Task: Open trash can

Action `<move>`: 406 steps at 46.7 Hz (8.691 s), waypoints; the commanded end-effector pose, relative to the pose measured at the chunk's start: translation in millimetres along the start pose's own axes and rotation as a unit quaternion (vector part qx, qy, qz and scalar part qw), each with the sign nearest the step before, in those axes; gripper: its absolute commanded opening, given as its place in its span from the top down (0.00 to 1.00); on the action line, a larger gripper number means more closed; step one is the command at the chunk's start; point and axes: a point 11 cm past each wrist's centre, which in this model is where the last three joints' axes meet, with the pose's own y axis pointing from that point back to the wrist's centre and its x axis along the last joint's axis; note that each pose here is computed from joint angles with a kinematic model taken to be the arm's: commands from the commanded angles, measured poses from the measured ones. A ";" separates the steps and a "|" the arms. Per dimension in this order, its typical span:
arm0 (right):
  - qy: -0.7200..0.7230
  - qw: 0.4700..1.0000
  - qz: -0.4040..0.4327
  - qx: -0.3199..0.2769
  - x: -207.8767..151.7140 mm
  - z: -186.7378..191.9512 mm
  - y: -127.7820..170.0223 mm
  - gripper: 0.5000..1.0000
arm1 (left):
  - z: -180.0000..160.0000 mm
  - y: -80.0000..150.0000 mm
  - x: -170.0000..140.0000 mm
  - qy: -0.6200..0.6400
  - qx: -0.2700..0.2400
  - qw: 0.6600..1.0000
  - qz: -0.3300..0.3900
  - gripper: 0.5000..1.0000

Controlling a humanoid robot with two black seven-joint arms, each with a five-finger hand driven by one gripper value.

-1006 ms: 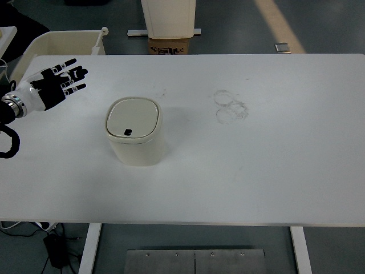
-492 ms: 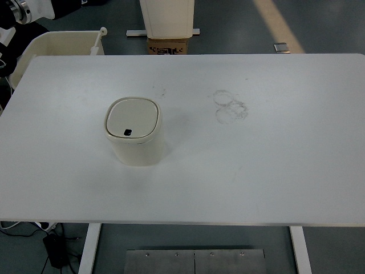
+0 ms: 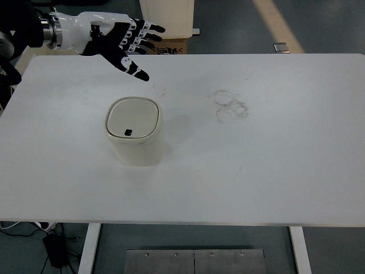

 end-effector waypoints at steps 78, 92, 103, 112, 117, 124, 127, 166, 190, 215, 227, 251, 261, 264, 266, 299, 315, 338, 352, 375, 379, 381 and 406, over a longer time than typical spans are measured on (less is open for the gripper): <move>0.001 1.000 -0.002 0.008 -1.6 -8.9 -4.2 0.02 | -58.7 9.9 -47.2 -0.047 0.125 0.982 -0.136 0.00; 0.001 1.000 -0.002 0.008 -1.6 -8.9 -4.2 0.02 | -62.4 8.7 -49.6 -0.046 0.128 0.981 -0.139 0.00; 0.000 1.000 -0.002 0.008 -1.6 -8.9 -4.2 0.02 | -68.6 7.4 -53.1 -0.040 0.131 0.980 -0.144 0.00; 0.001 1.000 -0.002 0.008 -1.1 -8.8 -4.2 0.02 | -75.3 6.7 -55.6 -0.042 0.138 0.979 -0.147 0.00; 0.001 1.000 -0.002 0.008 -1.6 -8.9 -4.2 0.02 | -76.6 6.7 -55.6 -0.041 0.139 0.978 -0.147 0.00; 0.001 1.000 -0.002 0.008 -1.1 -8.8 -4.2 0.02 | -81.3 7.4 -56.6 -0.036 0.141 0.978 -0.148 0.00; 0.001 1.000 -0.002 0.008 -1.6 -8.9 -4.2 0.02 | -80.9 7.9 -56.0 -0.036 0.141 0.978 -0.147 0.00; 0.001 1.000 -0.003 0.008 -1.7 -8.9 -4.2 0.02 | 11.6 34.3 -2.6 -0.010 -0.018 0.999 -0.045 0.00; 0.002 1.000 -0.003 0.009 -1.9 -9.7 -4.6 0.02 | 25.6 56.6 95.1 0.165 -0.143 0.969 0.118 0.00; 0.000 1.000 -0.003 0.009 -2.1 -9.0 -4.2 0.02 | -37.9 64.0 170.4 0.305 -0.211 0.889 0.267 0.00; 0.000 1.000 -0.003 0.009 -2.1 -9.0 -4.2 0.02 | -86.7 65.5 167.9 0.354 -0.224 0.854 0.309 0.00; 0.001 1.000 -0.002 0.008 -1.6 -8.9 -4.2 0.02 | -214.0 77.1 137.0 0.517 -0.230 0.737 0.370 0.00; 0.000 1.000 -0.003 0.009 -2.1 -9.0 -4.2 0.02 | -257.0 73.7 110.8 0.550 -0.207 0.715 0.378 0.00; 0.000 1.000 -0.003 0.009 -2.1 -9.0 -4.2 0.02 | -270.3 66.3 97.8 0.559 -0.193 0.714 0.375 0.00; 0.000 1.000 -0.003 0.009 -2.1 -9.0 -4.2 0.02 | -277.5 65.7 92.0 0.563 -0.188 0.712 0.375 0.00; -0.002 1.000 -0.001 0.003 -1.2 -3.5 -1.6 0.02 | -300.4 76.4 72.4 0.548 -0.219 0.716 0.373 0.00; -0.002 1.000 -0.001 0.003 -1.2 -3.5 -1.6 0.02 | -319.6 83.4 58.7 0.543 -0.225 0.706 0.396 0.00; -0.002 1.000 -0.001 0.003 -1.2 -3.3 -1.6 0.02 | -319.8 80.7 57.0 0.544 -0.226 0.705 0.395 0.00; -0.001 1.000 -0.002 0.003 -1.4 -4.1 -2.0 0.02 | -318.9 78.9 56.7 0.545 -0.226 0.705 0.393 0.00; 0.000 1.000 -0.002 0.003 -1.5 -4.0 -2.0 0.02 | -319.7 79.8 56.6 0.544 -0.225 0.706 0.394 0.00; 0.000 1.000 -0.002 0.003 -1.5 -4.0 -2.0 0.02 | -319.7 79.8 56.6 0.544 -0.225 0.706 0.394 0.00; -0.001 1.000 -0.002 0.003 -1.4 -4.1 -2.0 0.02 | -320.1 81.4 57.3 0.543 -0.224 0.706 0.396 0.00; -0.002 1.000 -0.001 0.003 -1.1 -2.7 -1.3 0.02 | -320.1 82.2 57.7 0.543 -0.225 0.705 0.396 0.00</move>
